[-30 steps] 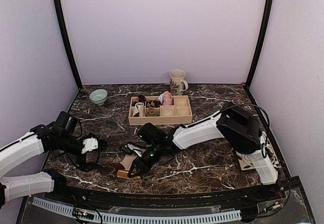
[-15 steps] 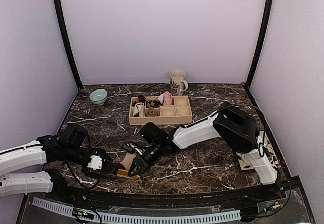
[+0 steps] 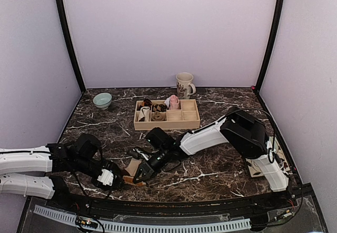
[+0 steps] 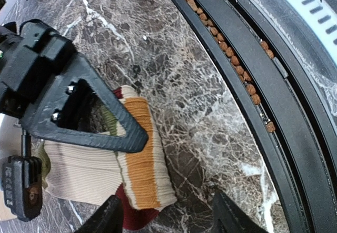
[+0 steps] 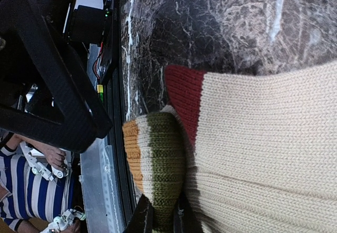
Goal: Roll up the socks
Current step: Roll the sock at the center of the board.
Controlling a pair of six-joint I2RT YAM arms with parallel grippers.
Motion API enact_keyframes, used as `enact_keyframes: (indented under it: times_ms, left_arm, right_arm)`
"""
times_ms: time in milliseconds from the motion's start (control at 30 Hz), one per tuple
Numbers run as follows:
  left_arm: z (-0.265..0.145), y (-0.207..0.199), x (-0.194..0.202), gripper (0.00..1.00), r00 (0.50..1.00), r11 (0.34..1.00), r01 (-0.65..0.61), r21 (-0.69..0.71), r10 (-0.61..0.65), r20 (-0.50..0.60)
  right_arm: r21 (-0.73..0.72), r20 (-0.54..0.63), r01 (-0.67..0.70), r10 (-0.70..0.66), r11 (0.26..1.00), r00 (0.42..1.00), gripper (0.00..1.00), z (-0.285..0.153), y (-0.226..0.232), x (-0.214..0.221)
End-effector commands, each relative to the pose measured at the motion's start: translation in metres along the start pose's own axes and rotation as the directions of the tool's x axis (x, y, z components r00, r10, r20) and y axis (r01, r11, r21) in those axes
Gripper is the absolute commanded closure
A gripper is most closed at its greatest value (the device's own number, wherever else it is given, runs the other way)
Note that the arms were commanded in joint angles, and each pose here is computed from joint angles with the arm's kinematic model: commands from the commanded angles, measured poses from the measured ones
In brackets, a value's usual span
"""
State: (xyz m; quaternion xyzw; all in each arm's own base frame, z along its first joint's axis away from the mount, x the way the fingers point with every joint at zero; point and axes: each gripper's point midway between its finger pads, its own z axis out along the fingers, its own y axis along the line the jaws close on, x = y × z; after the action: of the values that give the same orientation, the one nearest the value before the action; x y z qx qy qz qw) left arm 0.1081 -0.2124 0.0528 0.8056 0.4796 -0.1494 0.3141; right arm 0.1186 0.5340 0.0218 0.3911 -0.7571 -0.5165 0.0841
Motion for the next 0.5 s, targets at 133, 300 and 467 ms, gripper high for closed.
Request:
enact_keyframes:
  times_ms: [133, 300, 467]
  left_arm:
    - [0.011, 0.021, 0.012, 0.48, 0.998, 0.991, -0.005, -0.137, -0.004, -0.062]
    - [0.014, 0.02, 0.011, 0.48, 0.998, 0.991, -0.026, -0.135, 0.018, -0.06]
    - [0.019, 0.01, 0.013, 0.49, 0.998, 0.994, -0.038, -0.102, 0.032, -0.061]
  right_arm:
    - [0.196, 0.042, -0.197, 0.192, 0.961, 0.98, 0.92, 0.006, -0.081, 0.02]
    - [0.188, 0.049, -0.206, 0.2, 0.96, 0.979, 0.91, 0.008, -0.084, 0.018]
    - [0.187, 0.059, -0.214, 0.206, 0.959, 0.977, 0.91, 0.008, -0.087, 0.016]
